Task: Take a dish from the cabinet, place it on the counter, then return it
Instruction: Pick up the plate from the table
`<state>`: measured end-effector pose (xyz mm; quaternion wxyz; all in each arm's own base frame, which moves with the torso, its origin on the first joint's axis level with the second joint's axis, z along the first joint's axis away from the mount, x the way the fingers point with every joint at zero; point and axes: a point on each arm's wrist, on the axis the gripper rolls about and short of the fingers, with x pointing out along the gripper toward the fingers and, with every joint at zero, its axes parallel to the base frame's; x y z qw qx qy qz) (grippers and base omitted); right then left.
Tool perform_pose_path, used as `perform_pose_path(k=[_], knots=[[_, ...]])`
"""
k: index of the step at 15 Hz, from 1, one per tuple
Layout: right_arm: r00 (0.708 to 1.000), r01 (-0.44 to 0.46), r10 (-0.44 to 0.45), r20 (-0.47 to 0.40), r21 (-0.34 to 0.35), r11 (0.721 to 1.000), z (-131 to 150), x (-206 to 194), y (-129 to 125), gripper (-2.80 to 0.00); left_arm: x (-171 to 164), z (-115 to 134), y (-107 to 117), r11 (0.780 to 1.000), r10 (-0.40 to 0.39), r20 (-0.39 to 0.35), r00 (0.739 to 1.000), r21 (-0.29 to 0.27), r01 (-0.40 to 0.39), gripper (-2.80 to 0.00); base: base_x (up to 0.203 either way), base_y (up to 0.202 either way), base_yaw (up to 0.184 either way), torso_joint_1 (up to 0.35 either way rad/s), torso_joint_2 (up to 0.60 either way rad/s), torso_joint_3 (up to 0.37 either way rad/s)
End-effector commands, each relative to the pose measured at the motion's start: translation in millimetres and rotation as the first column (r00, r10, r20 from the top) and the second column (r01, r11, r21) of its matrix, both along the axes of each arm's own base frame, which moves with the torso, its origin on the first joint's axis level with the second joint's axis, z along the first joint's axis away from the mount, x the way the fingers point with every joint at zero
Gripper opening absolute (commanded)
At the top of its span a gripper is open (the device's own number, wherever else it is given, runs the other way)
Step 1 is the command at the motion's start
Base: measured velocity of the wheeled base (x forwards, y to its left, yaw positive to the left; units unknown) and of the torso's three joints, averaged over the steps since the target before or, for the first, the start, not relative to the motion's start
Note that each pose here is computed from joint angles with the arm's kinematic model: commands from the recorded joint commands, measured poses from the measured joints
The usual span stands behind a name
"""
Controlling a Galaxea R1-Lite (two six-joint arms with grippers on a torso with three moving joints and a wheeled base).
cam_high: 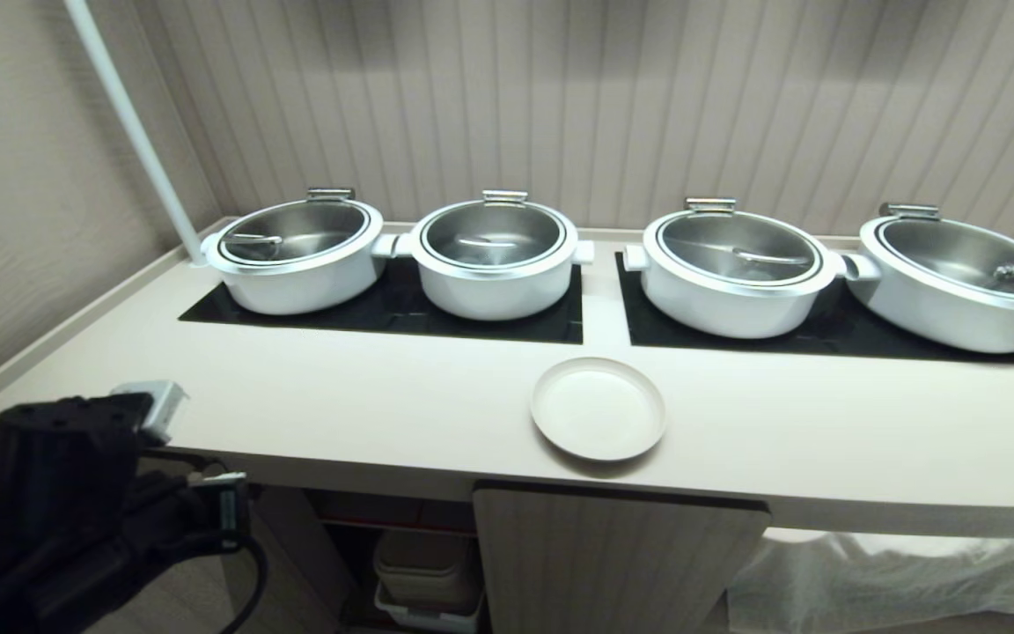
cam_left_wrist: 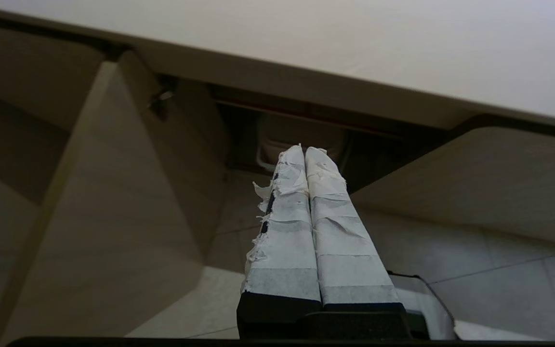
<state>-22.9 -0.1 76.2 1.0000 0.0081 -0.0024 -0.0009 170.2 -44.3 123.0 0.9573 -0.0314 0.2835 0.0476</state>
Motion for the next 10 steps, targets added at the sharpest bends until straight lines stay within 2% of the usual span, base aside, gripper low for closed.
perform_pose_path(k=[1,3,5,10], knots=[[1.0,0.0,0.0,0.0,-0.001,1.0,0,0,0,-2.8,-26,-1,21,0.998,0.053,0.032,0.998,0.042,-0.054,-2.8,0.0,0.0,0.0,0.0,0.0,0.0],[1.0,0.0,0.0,0.0,0.0,1.0,0,0,0,-2.8,-48,-9,35,0.991,0.084,0.037,0.996,0.104,-0.088,-2.8,0.0,0.0,0.0,0.0,0.0,0.0],[1.0,0.0,0.0,0.001,0.001,1.0,0,0,0,-2.8,-69,-18,43,0.985,0.108,0.048,0.993,0.129,-0.114,-2.8,0.0,0.0,0.0,0.0,0.0,0.0],[1.0,0.0,0.0,0.0,-0.001,1.0,0,0,0,-2.8,-118,-20,49,0.98,0.095,0.188,0.978,0.157,-0.126,-2.8,0.0,0.0,0.0,0.0,0.0,0.0]])
